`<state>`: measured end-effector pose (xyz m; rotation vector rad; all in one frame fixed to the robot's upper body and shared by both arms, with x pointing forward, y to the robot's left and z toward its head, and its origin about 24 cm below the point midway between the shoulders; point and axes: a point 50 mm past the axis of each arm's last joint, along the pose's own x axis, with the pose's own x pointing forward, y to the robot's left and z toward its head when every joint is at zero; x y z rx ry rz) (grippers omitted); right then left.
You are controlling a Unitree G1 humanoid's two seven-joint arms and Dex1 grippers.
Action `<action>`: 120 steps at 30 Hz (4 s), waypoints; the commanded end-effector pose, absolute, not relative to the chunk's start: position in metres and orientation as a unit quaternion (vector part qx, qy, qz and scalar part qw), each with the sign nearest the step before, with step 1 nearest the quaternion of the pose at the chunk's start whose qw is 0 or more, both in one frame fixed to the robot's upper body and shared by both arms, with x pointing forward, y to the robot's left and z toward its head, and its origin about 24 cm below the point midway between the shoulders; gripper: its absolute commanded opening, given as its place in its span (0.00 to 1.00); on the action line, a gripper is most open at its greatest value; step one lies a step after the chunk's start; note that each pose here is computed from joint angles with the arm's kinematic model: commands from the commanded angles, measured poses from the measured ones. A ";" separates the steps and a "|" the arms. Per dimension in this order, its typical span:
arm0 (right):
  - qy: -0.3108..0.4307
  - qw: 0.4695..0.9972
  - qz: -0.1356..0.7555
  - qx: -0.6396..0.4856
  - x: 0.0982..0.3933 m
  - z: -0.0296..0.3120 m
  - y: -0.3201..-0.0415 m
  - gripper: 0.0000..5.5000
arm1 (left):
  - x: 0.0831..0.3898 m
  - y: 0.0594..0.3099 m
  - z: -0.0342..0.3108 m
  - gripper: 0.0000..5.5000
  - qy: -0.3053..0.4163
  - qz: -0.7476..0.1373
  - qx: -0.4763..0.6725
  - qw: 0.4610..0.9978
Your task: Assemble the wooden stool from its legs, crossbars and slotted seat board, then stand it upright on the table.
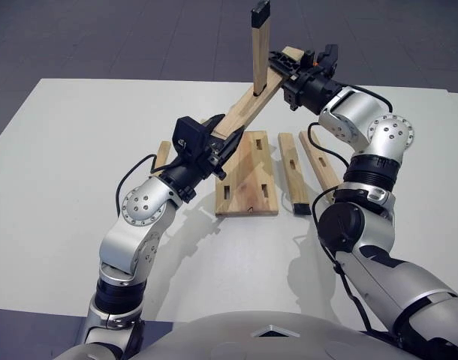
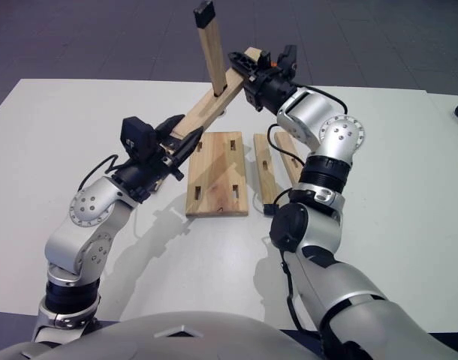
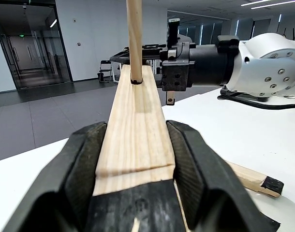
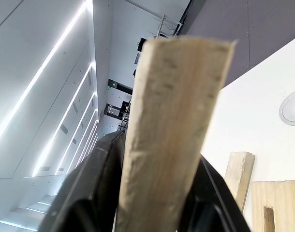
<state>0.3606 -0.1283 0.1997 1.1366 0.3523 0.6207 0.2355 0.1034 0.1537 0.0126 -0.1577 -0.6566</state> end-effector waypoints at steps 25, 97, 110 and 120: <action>-0.030 0.883 0.219 0.415 0.327 0.244 -0.162 0.19 | 0.204 0.127 0.091 0.98 0.067 -0.519 0.382 0.762; -0.054 0.940 -0.027 0.335 0.291 0.128 -0.180 0.19 | 0.283 0.163 0.189 0.98 -0.111 -0.127 -0.104 0.980; -0.068 0.919 -0.056 0.385 0.300 0.123 -0.192 0.19 | 0.287 0.158 0.185 0.98 -0.105 -0.140 -0.102 0.979; -0.084 0.943 -0.032 0.320 0.303 0.133 -0.192 0.19 | 0.287 0.154 0.183 0.98 -0.103 -0.150 -0.088 0.979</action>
